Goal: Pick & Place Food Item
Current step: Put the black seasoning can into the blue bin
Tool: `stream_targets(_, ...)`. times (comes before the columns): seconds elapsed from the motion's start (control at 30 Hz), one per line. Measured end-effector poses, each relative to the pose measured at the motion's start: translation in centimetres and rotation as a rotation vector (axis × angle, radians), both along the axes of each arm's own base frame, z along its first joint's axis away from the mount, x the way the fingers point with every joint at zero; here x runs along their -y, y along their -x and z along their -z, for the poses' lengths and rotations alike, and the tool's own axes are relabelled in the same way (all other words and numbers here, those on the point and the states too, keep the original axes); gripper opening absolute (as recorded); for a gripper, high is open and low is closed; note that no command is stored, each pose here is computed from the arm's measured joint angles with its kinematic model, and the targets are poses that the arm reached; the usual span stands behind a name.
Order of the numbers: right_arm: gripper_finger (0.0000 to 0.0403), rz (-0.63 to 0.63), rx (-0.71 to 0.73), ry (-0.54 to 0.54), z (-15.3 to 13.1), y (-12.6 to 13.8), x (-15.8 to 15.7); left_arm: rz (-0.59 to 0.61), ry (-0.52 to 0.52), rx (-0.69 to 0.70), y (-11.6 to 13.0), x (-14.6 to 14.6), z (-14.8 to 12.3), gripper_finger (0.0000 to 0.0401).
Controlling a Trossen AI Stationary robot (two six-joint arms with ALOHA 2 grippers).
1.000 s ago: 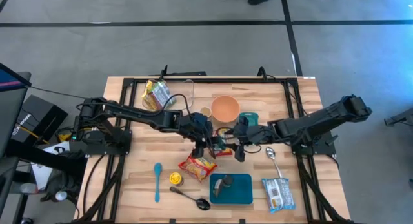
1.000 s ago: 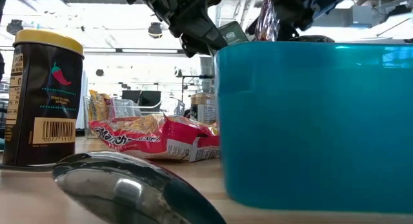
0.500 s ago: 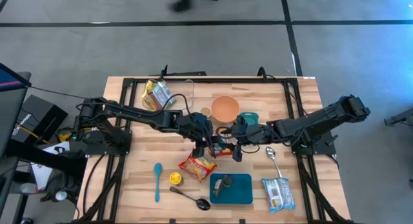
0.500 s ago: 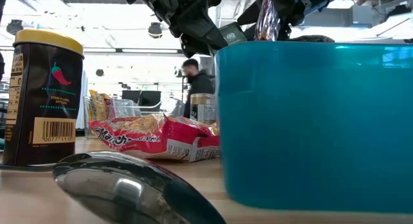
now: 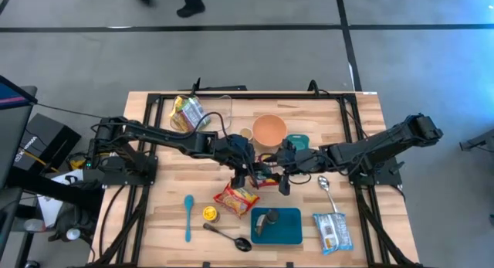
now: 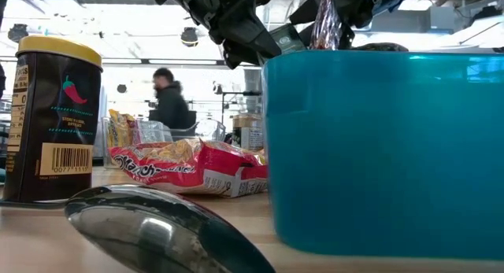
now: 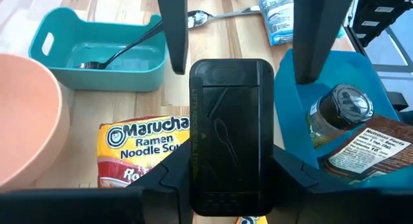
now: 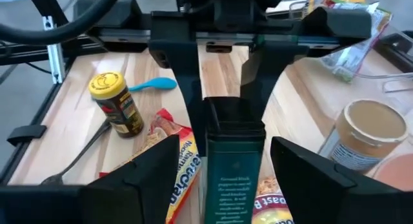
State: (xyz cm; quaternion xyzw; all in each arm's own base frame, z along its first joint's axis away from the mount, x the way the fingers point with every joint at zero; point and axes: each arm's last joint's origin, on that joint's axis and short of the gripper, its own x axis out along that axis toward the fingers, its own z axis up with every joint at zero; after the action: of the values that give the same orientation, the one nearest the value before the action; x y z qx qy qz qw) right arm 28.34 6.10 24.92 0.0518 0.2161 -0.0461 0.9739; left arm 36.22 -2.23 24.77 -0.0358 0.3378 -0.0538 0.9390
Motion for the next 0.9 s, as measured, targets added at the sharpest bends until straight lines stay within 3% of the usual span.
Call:
stream_targets(0.43, 0.0238, 0.004, -0.045, -0.001, 1.8, -1.5, 0.3, 0.0, 0.0, 0.01, 0.0, 0.0, 0.0, 0.0125)
stream_targets(0.6, 0.0236, 0.005, -0.024, -0.006, 1.2, -2.1, 0.3, -0.001, 0.0, 0.005, 0.0, 0.0, 0.0, 0.012)
stream_targets(0.9, 0.0188, 0.003, -0.036, -0.003, 1.2, -1.9, 0.2, -0.002, 0.0, -0.007, 0.1, 0.0, 0.1, 0.0124)
